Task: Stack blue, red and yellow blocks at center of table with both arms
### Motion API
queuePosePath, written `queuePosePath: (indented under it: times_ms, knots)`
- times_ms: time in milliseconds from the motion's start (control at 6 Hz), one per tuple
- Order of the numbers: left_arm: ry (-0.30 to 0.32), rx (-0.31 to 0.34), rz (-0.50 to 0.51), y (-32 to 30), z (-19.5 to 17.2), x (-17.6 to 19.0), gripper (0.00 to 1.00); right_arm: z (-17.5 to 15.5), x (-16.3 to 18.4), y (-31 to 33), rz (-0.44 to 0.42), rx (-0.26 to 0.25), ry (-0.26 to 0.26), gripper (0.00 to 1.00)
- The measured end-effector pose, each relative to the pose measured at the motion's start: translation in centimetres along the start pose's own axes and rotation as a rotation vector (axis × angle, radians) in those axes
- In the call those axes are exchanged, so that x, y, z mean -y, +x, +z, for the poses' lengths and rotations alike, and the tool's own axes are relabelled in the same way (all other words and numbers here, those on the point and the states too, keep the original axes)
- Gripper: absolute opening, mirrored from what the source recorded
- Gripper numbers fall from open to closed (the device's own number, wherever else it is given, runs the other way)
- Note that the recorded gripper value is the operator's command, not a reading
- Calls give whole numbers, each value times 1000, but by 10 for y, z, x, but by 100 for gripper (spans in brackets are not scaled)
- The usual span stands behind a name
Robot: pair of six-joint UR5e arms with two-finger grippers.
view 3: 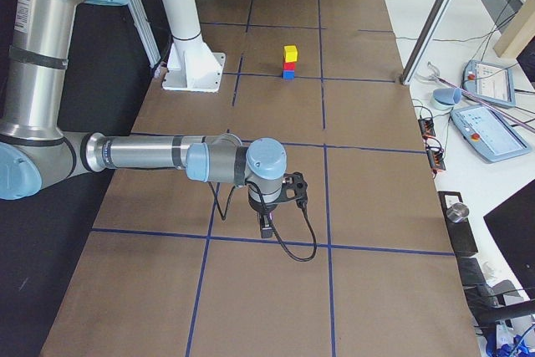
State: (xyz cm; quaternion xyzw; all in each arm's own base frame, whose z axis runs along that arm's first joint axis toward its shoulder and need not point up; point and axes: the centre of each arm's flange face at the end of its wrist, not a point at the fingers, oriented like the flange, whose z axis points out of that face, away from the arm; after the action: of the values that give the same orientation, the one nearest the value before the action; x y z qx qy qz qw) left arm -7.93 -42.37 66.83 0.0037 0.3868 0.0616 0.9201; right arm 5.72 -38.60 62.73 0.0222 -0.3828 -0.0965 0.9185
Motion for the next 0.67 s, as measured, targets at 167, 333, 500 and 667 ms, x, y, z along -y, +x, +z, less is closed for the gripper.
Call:
queuePosePath:
  times_ms: [167, 333, 500, 667]
  knots:
    - [1, -1, 1, 1, 0, 0, 100, 0, 0, 0, 1, -1, -1, 100]
    - [-1, -1, -1, 0, 0, 0, 100, 1, -1, 1, 3, -1, -3, 100]
    - [-1, 0, -2, 0, 0, 0, 100, 3, -1, 3, 7, 1, -7, 100]
    - [1, 2, -1, 1, -1, 0, 100, 4, -1, 4, 10, 2, -9, 100]
